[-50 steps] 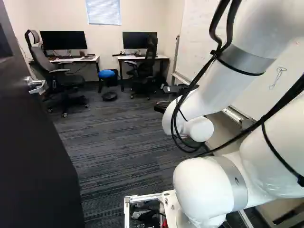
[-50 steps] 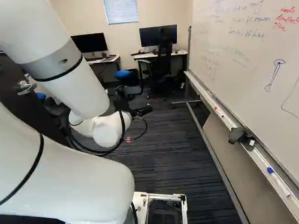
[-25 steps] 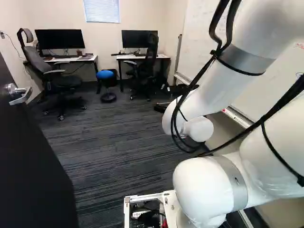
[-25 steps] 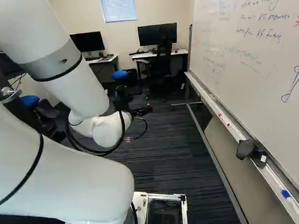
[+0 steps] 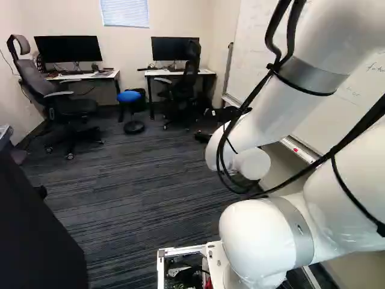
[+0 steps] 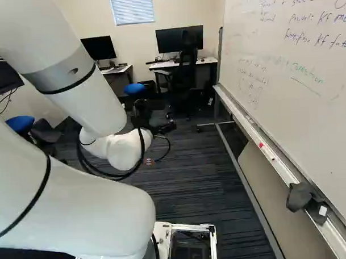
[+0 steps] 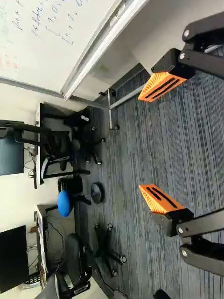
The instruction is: Open the door and move inside
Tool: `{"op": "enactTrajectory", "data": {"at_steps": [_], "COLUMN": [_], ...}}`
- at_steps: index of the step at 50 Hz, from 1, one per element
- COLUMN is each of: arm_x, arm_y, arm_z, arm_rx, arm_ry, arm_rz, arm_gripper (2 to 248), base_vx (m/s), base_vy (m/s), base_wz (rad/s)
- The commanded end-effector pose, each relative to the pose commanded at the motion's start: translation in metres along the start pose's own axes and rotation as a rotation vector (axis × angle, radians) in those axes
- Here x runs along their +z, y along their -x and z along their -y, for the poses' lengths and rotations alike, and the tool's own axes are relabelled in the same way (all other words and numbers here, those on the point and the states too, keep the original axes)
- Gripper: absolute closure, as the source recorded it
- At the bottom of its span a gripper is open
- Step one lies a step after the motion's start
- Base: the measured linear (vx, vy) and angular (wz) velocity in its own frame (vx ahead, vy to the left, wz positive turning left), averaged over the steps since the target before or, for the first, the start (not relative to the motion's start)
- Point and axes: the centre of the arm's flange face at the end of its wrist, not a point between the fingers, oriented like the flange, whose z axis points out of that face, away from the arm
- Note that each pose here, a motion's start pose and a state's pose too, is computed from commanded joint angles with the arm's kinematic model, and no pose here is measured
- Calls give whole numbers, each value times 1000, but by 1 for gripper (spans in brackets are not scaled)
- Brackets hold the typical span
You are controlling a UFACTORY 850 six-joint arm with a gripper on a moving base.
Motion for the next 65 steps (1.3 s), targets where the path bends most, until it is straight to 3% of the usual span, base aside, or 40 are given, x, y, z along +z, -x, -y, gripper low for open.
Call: {"op": "enactTrajectory", "data": {"at_steps": [65], "arm_x": [0], "arm_y": [0], "arm_z": [0], "arm_rx": [0], "arm_ry": [0], "arm_rz": [0], "arm_gripper": [3], "base_vx": [251], "base_vy": [1], "base_wz": [-22]}}
